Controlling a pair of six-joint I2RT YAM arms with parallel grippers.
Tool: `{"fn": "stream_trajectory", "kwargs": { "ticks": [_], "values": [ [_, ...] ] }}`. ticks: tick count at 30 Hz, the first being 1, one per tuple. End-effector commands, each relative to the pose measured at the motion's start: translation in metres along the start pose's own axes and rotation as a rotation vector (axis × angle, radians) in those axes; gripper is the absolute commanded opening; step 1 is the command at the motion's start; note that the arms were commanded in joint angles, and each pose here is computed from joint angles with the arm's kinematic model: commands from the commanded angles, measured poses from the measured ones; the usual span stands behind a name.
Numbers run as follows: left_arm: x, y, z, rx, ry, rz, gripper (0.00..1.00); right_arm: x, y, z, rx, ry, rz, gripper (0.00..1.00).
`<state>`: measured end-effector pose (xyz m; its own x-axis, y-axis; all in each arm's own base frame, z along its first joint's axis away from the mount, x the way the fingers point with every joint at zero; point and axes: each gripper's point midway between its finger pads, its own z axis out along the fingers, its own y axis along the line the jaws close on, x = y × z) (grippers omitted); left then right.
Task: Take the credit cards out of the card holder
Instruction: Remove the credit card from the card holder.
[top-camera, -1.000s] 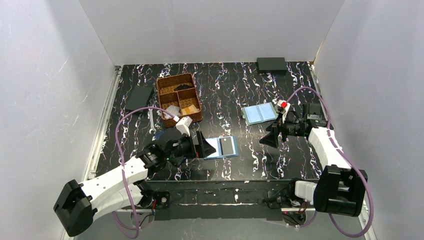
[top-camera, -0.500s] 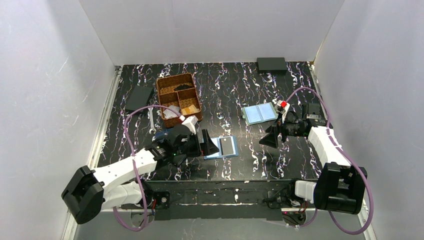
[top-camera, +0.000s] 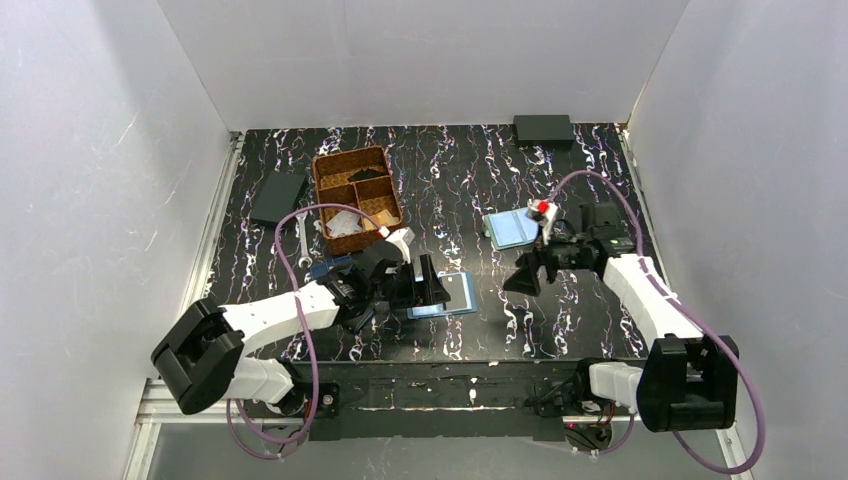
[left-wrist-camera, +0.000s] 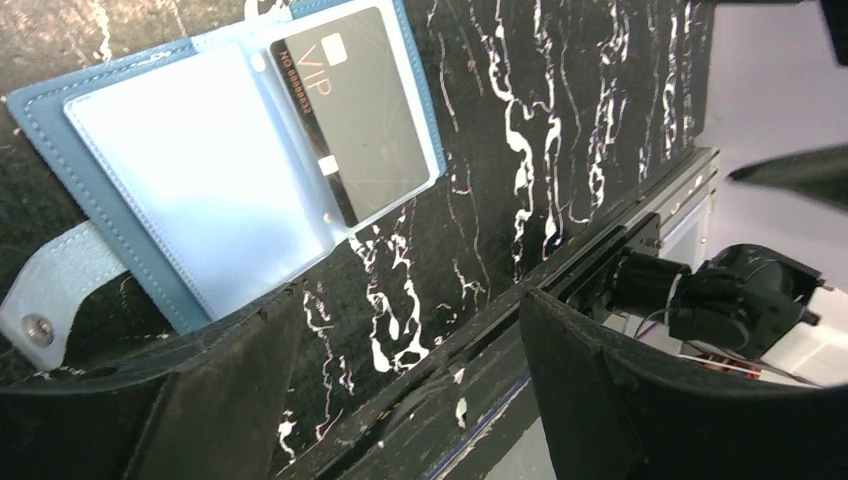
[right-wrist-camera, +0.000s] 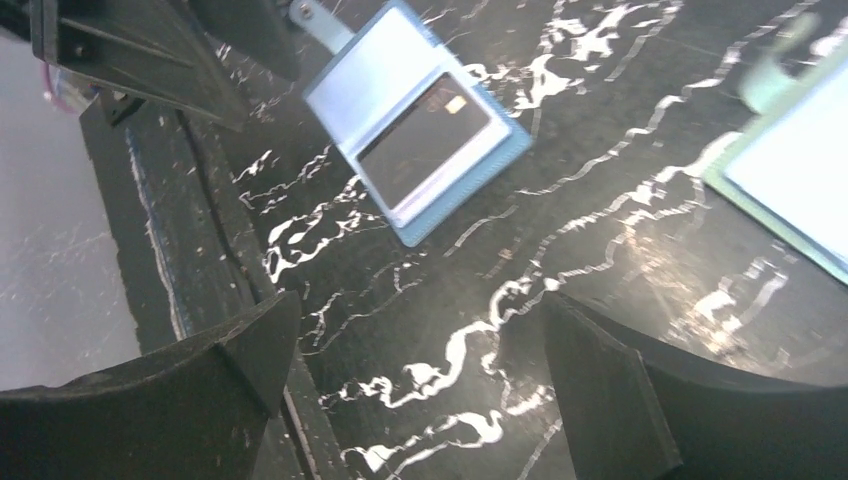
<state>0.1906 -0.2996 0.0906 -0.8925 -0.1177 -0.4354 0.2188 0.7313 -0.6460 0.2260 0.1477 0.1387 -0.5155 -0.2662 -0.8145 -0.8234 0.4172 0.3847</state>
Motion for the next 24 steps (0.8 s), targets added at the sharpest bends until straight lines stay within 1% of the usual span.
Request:
{"fn": "stream_trajectory", "kwargs": {
  "ticks": [1, 3, 5, 8, 9, 11, 12, 14, 16, 18, 20, 24],
  "values": [
    [-0.02, -0.021, 0.003, 0.07, -0.074, -0.011, 0.76, -0.029, 0.01, 0.028, 0.012, 0.038, -0.044, 0.98],
    [-0.02, -0.021, 0.007, 0.081, -0.086, -0.035, 0.75, -0.037, 0.019, 0.045, -0.015, 0.042, -0.031, 0.97],
    [-0.022, -0.021, 0.011, 0.093, -0.105, -0.056, 0.73, -0.044, 0.024, 0.063, -0.031, 0.033, 0.011, 0.89],
    [-0.024, -0.016, 0.017, 0.085, -0.126, -0.074, 0.67, -0.04, 0.027, 0.089, -0.059, 0.043, 0.145, 0.62],
    [-0.025, -0.014, 0.018, 0.075, -0.135, -0.078, 0.65, -0.039, 0.027, 0.095, -0.065, 0.036, 0.204, 0.58],
    [-0.025, -0.007, 0.02, 0.052, -0.149, -0.089, 0.6, -0.031, 0.02, 0.101, -0.042, 0.028, 0.26, 0.51],
    [-0.025, -0.003, 0.02, 0.039, -0.155, -0.094, 0.57, -0.028, 0.017, 0.103, -0.032, 0.019, 0.283, 0.47],
    [-0.023, 0.006, 0.021, 0.013, -0.169, -0.109, 0.54, -0.023, 0.016, 0.108, -0.042, -0.004, 0.329, 0.38],
    [-0.022, 0.011, 0.024, -0.003, -0.174, -0.114, 0.48, -0.022, 0.016, 0.112, -0.054, -0.004, 0.367, 0.33],
    [-0.021, 0.014, 0.028, -0.014, -0.165, -0.111, 0.44, -0.021, 0.012, 0.117, -0.058, 0.011, 0.392, 0.31],
    [-0.019, 0.016, 0.034, -0.023, -0.148, -0.111, 0.43, -0.017, 0.011, 0.122, -0.074, 0.02, 0.425, 0.29],
    [-0.014, 0.019, 0.048, -0.035, -0.105, -0.101, 0.42, 0.007, 0.007, 0.134, -0.099, 0.071, 0.505, 0.29]
  ]
}}
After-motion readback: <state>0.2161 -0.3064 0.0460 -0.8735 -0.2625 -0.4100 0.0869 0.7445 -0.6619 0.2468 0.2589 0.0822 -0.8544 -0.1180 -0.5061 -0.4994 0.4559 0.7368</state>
